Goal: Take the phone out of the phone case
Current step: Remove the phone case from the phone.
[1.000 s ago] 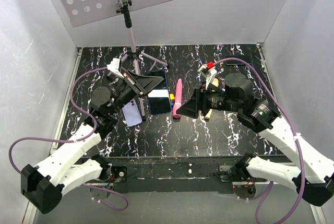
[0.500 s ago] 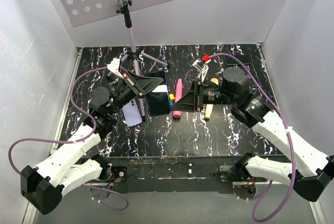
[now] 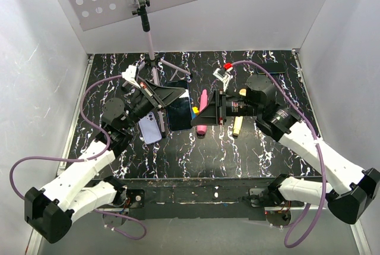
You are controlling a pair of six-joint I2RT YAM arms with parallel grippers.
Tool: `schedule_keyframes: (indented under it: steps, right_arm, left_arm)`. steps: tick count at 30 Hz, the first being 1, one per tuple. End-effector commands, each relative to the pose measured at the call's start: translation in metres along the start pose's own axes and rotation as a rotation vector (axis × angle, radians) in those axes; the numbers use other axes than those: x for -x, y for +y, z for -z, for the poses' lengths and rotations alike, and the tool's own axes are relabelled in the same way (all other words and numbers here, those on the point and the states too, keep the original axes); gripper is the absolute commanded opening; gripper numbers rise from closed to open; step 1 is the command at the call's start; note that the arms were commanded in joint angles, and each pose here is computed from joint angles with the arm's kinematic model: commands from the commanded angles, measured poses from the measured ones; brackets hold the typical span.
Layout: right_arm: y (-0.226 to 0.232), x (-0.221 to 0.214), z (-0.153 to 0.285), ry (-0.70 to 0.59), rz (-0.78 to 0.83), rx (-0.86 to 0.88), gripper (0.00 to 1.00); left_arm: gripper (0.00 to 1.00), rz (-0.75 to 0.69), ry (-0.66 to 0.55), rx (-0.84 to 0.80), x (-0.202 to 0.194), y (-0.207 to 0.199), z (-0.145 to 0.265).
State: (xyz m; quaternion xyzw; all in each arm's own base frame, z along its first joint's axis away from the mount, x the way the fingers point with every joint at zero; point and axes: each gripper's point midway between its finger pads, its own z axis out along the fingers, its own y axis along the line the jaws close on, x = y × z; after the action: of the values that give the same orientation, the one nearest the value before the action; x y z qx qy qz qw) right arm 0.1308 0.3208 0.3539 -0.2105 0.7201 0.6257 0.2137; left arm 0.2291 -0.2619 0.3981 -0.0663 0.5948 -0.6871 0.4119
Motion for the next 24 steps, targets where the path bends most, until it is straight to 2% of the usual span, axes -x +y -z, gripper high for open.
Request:
schedule_keyframes:
  steps: [1,13,14,17,18,19,20,22,24]
  right_arm:
    - [0.002,0.013,-0.015,-0.030,-0.002,0.060,0.35]
    - [-0.013,0.042,-0.033,-0.084,-0.122,0.073,0.36]
    - [-0.014,0.045,-0.034,-0.084,-0.137,0.086,0.33]
    - [-0.006,0.049,-0.035,-0.069,-0.145,0.155,0.16]
    - [-0.003,0.049,-0.034,-0.065,-0.146,0.175,0.10]
    - [0.000,0.048,-0.032,-0.059,-0.147,0.196,0.05]
    - [0.003,0.047,-0.030,-0.056,-0.140,0.217,0.01]
    - [0.008,0.046,-0.025,-0.053,-0.137,0.239,0.01]
    - [0.015,0.043,-0.018,-0.050,-0.127,0.265,0.01]
  left_arm:
    - [0.00,0.041,-0.007,-0.119,0.002,-0.028,-0.001]
    - [0.00,0.021,0.027,-0.111,-0.005,-0.022,0.001]
    - [0.00,0.011,0.039,-0.103,-0.007,-0.021,0.002]
    - [0.00,-0.042,0.075,-0.053,-0.012,-0.015,0.004]
    - [0.03,-0.064,0.083,-0.031,-0.012,-0.013,0.006]
    - [0.15,-0.089,0.091,0.001,-0.013,-0.009,0.008]
    - [0.33,-0.110,0.093,0.015,-0.012,-0.009,0.012]
    - [0.64,-0.157,0.079,0.030,-0.008,-0.009,0.019]
    - [0.77,-0.202,0.071,0.022,-0.005,-0.011,0.027]
